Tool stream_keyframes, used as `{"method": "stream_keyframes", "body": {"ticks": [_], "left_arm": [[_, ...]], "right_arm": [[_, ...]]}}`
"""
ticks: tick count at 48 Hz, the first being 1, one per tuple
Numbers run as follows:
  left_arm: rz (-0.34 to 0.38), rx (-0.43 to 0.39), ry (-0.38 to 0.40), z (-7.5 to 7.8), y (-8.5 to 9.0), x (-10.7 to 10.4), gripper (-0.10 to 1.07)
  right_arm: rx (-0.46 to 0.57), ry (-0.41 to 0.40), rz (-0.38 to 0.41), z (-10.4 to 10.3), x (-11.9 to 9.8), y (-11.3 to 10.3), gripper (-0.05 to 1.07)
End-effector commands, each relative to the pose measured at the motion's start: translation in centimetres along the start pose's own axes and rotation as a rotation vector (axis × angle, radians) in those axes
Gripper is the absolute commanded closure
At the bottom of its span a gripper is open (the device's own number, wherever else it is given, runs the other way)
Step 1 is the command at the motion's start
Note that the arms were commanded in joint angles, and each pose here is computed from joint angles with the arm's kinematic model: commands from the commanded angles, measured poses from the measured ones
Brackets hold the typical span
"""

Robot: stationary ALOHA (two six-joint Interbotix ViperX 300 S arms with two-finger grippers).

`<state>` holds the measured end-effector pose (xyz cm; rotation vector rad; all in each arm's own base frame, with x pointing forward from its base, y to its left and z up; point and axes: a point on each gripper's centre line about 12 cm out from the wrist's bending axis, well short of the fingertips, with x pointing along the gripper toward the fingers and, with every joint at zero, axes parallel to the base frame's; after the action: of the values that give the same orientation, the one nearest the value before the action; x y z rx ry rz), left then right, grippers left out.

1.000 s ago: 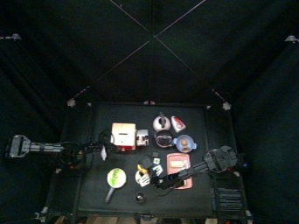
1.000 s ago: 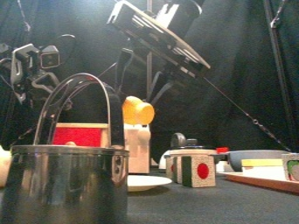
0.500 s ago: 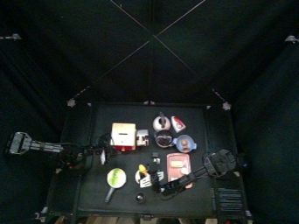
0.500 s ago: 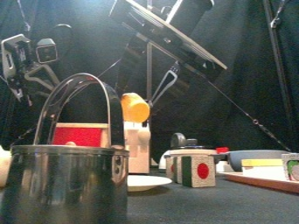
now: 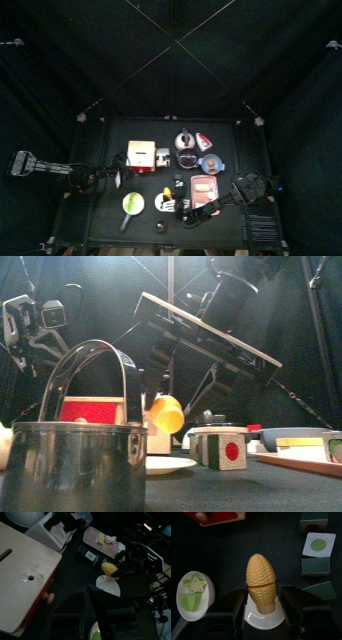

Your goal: Place corn on small plate

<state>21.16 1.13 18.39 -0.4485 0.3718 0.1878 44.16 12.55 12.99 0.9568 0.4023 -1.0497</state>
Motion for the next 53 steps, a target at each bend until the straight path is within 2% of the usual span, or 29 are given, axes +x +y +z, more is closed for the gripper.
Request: {"method": "stream_keyframes", "body": {"ticks": [1, 15, 53], "left_arm": [[-0.006, 0.001, -0.018, 0.5, -0.2, 0.1, 0.39], [-0.005, -0.002, -0.015, 0.4, -0.2, 0.0, 0.39], [0.001, -0.021, -0.011, 0.2, -0.1, 0.0, 0.39]], "right_arm": [[0.043, 0.012, 0.018, 0.3, -0.9, 1.1, 0.32], [0.058, 0.026, 0.005, -1.2, -0.1, 1.8, 0.31], [0.109, 0.057, -0.031, -2.4, -0.1, 2.1, 0.29]]}}
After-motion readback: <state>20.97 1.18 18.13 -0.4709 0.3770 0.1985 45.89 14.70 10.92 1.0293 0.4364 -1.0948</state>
